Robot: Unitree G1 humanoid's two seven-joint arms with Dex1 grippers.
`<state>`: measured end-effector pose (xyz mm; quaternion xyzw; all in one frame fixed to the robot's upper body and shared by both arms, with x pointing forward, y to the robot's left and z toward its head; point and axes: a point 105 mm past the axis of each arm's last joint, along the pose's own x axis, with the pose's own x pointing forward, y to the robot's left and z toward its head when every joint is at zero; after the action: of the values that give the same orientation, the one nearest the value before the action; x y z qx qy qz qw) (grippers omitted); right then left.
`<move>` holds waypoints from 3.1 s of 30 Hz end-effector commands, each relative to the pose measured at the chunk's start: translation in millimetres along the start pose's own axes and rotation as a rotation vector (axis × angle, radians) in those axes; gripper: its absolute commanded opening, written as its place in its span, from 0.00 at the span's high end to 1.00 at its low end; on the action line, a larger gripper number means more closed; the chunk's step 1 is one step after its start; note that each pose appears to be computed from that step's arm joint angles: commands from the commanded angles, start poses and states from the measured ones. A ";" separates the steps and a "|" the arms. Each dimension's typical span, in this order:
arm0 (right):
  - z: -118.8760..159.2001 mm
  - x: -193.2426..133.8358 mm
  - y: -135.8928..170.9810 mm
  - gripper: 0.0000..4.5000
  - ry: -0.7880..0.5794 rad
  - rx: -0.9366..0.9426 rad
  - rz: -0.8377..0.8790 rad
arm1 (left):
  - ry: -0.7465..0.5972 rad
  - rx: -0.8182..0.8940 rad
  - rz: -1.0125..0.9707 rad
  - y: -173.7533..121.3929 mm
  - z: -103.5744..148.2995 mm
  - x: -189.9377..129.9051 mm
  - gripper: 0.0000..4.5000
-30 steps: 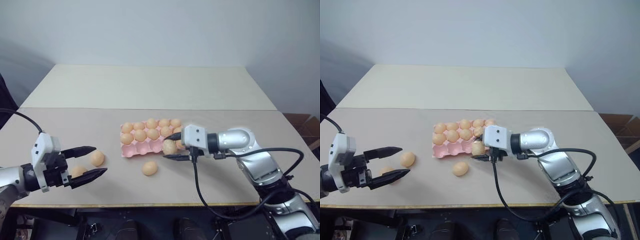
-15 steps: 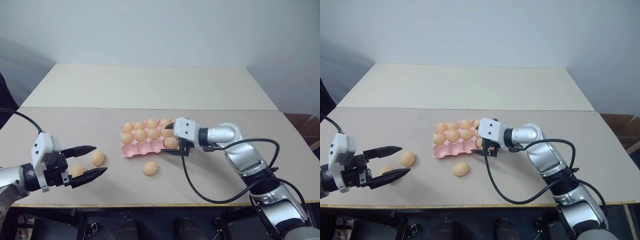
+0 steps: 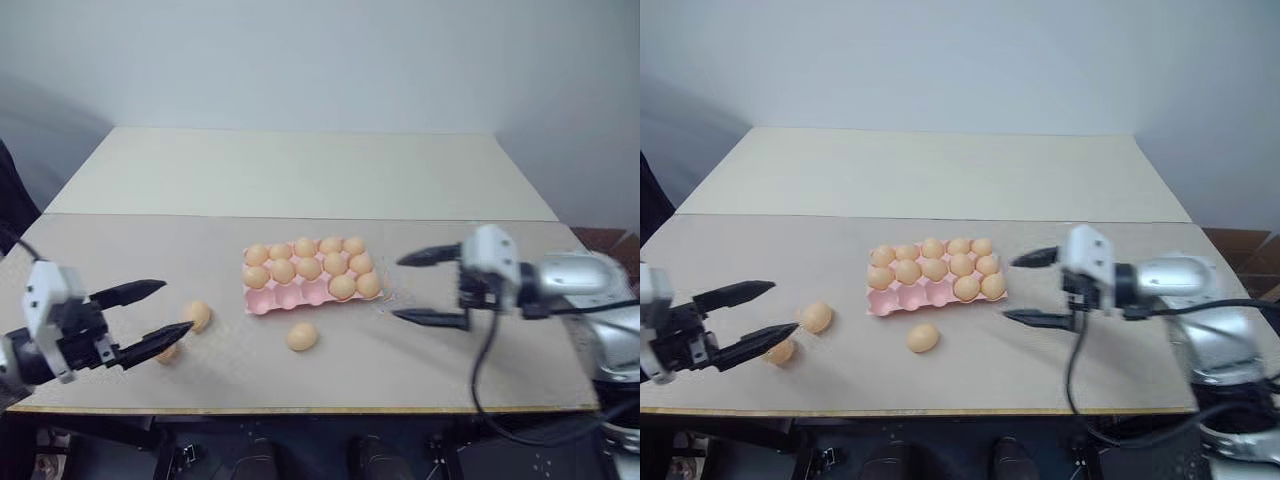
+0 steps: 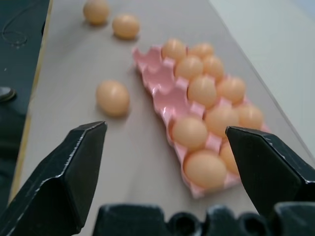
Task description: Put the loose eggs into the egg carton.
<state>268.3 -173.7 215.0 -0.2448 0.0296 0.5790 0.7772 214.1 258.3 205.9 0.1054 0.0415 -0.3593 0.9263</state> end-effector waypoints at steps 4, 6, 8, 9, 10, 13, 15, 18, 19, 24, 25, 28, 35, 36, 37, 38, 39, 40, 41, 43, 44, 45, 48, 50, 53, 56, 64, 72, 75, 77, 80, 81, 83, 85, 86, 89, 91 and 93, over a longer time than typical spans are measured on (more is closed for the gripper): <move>7.8 -17.8 7.5 0.00 -0.018 -0.006 0.010 | 0.018 0.049 -0.002 4.6 10.3 -11.8 0.00; 8.9 -13.4 9.4 0.00 -0.028 -0.004 0.010 | 0.031 0.039 -0.031 0.9 9.8 -10.5 0.00; 10.1 -8.9 11.2 0.00 -0.037 -0.004 0.011 | 0.035 0.039 -0.034 0.4 9.9 -9.7 0.00; 10.7 -6.7 11.7 0.00 -0.040 -0.010 0.010 | 0.036 0.038 -0.038 0.1 10.2 -9.1 0.00; 11.2 -4.8 12.2 0.00 -0.042 -0.016 0.010 | 0.037 0.036 -0.043 -0.2 10.3 -8.6 0.00; 11.4 10.7 11.6 0.00 -0.012 -0.077 0.000 | 0.056 0.019 -0.086 -4.1 7.8 -5.7 0.00; 6.3 26.0 8.0 0.00 0.046 -0.164 -0.014 | 0.072 -0.019 -0.125 -7.2 5.7 -3.0 0.00; 9.1 50.3 12.0 0.00 0.046 -0.228 0.023 | 0.085 -0.019 -0.165 -9.4 5.9 0.6 0.00; 11.6 57.3 16.2 0.00 0.033 -0.243 0.048 | 0.082 -0.016 -0.167 -8.9 6.6 1.6 0.00; 22.1 106.4 32.3 0.00 -0.015 -0.297 0.133 | 0.072 -0.014 -0.191 -9.9 6.5 9.1 0.00; 22.6 113.0 34.3 0.00 -0.014 -0.299 0.143 | 0.072 -0.014 -0.195 -10.6 5.9 9.8 0.00; 22.5 136.8 49.5 0.00 -0.026 -0.300 0.219 | 0.074 -0.014 -0.198 -11.1 4.6 9.8 0.00; 4.4 173.9 56.1 0.00 0.040 -0.338 0.253 | 0.069 -0.016 -0.203 -16.3 3.6 11.8 0.00; 2.5 177.8 53.9 0.00 0.046 -0.336 0.246 | 0.066 -0.021 -0.204 -17.9 3.3 12.0 0.00; 2.0 180.4 52.6 0.00 0.047 -0.337 0.242 | 0.065 -0.023 -0.204 -18.9 2.9 12.2 0.00; 2.2 183.4 52.0 0.00 0.044 -0.336 0.238 | 0.066 -0.024 -0.202 -19.7 2.3 12.3 0.00; 2.2 186.5 52.0 0.00 0.042 -0.332 0.236 | 0.066 -0.025 -0.200 -20.3 1.9 12.4 0.00; 2.0 189.0 52.5 0.00 0.040 -0.330 0.236 | 0.064 -0.027 -0.197 -20.8 1.7 12.5 0.00; 1.1 191.6 53.8 0.00 0.040 -0.328 0.240 | 0.064 -0.028 -0.196 -21.6 1.4 12.7 0.00; -2.5 196.9 57.4 0.00 0.046 -0.322 0.252 | 0.062 -0.030 -0.195 -23.0 1.0 13.0 0.00; -3.7 198.8 58.2 0.04 0.048 -0.319 0.255 | 0.062 -0.030 -0.195 -23.3 0.9 13.1 0.00; -4.7 200.1 58.5 0.09 0.050 -0.315 0.255 | 0.062 -0.030 -0.193 -23.4 0.8 13.2 0.00; -6.7 201.0 59.6 0.28 0.054 -0.311 0.263 | 0.064 -0.030 -0.190 -23.1 0.4 13.0 0.00; -8.4 201.2 59.9 0.44 0.058 -0.310 0.263 | 0.065 -0.031 -0.190 -22.9 0.1 12.7 0.00; -9.9 200.5 55.4 0.61 0.061 -0.301 0.241 | 0.062 -0.029 -0.189 -21.4 0.3 13.5 0.00; -7.6 195.1 48.4 0.64 0.054 -0.293 0.217 | 0.057 -0.027 -0.187 -20.0 0.9 15.4 0.00; 39.2 171.9 33.3 0.64 -0.116 -0.188 0.171 | 0.054 -0.032 -0.193 -20.6 -2.1 17.2 0.00; 42.1 178.5 -24.6 0.64 -0.056 -0.202 -0.143 | 0.046 -0.054 -0.199 -21.6 -3.3 18.5 0.00; 34.4 179.2 -27.0 0.64 -0.036 -0.179 -0.146 | 0.046 -0.051 -0.194 -22.0 -3.6 18.4 0.00; 34.8 179.0 -23.6 0.64 -0.043 -0.179 -0.132 | 0.048 -0.051 -0.190 -22.2 -4.0 17.1 0.00; 37.2 179.7 -15.3 0.64 -0.062 -0.180 -0.096 | 0.053 -0.052 -0.186 -21.7 -5.0 16.2 0.00; 37.8 180.2 -13.3 0.64 -0.064 -0.180 -0.089 | 0.054 -0.052 -0.186 -21.8 -5.1 16.0 0.00; 37.5 181.4 -10.7 0.64 -0.064 -0.179 -0.080 | 0.056 -0.052 -0.187 -21.9 -5.2 15.8 0.00; 33.3 184.1 -6.9 0.50 -0.048 -0.175 -0.066 | 0.057 -0.047 -0.186 -20.6 -5.1 16.3 0.00; 30.1 185.8 -5.1 0.45 -0.033 -0.169 -0.060 | 0.056 -0.045 -0.184 -19.5 -4.8 16.6 0.00; 19.8 190.2 -2.7 0.22 0.014 -0.153 -0.063 | 0.054 -0.039 -0.181 -17.1 -3.8 17.0 0.00; 19.0 188.5 -4.5 0.07 0.015 -0.143 -0.074 | 0.053 -0.037 -0.182 -16.9 -3.6 17.6 0.00; 25.6 180.0 -7.0 0.01 -0.016 -0.105 -0.065 | 0.053 -0.036 -0.184 -16.9 -3.7 18.2 0.00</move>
<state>330.5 -1.5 160.0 -0.2940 0.0107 0.5561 0.7773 216.0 236.8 190.8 0.0756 0.0931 -0.4352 0.8923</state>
